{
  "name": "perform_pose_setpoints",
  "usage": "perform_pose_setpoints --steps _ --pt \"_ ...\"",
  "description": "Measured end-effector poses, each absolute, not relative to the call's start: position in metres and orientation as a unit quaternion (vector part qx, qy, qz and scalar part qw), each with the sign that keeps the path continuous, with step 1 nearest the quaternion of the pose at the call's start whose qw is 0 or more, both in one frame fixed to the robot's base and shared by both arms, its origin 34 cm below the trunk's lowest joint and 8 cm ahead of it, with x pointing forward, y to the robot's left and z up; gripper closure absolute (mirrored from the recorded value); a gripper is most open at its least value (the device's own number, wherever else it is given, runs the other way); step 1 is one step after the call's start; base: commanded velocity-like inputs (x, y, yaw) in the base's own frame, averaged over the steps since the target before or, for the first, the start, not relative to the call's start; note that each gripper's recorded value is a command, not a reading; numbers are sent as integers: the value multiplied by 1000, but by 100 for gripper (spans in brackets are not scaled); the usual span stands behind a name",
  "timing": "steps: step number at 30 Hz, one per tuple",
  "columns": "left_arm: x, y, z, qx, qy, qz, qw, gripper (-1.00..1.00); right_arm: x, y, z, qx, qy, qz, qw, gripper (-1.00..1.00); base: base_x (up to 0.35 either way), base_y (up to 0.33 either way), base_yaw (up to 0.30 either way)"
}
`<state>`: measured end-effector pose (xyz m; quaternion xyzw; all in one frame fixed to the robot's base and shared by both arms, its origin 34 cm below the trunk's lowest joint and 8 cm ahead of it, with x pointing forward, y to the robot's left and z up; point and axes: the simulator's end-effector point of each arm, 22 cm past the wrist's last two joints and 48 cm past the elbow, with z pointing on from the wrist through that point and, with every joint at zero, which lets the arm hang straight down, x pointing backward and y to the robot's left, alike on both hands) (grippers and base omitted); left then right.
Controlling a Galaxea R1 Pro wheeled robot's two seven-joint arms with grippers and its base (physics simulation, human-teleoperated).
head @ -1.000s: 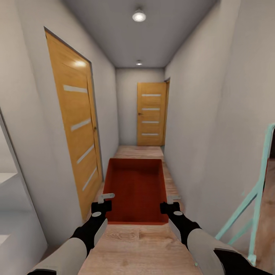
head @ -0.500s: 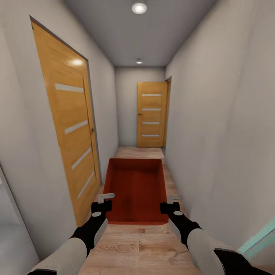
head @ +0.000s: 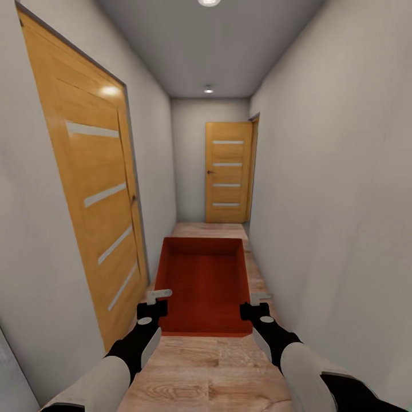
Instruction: Move the two storage containers from the living room to the garage. In the garage, place one container on the floor and stack the other container on top of it (either order is fine).
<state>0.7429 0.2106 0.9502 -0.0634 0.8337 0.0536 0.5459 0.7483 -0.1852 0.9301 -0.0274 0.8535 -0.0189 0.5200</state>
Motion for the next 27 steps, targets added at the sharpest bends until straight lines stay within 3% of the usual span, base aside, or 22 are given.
perform_pose_setpoints --steps 14,27 --pt "743 210 950 -64 834 54 546 100 748 -185 930 -28 854 -19 520 100 326 11 0" --pt "743 210 950 -64 834 54 546 100 748 -185 930 -28 854 -18 520 100 315 159 0"
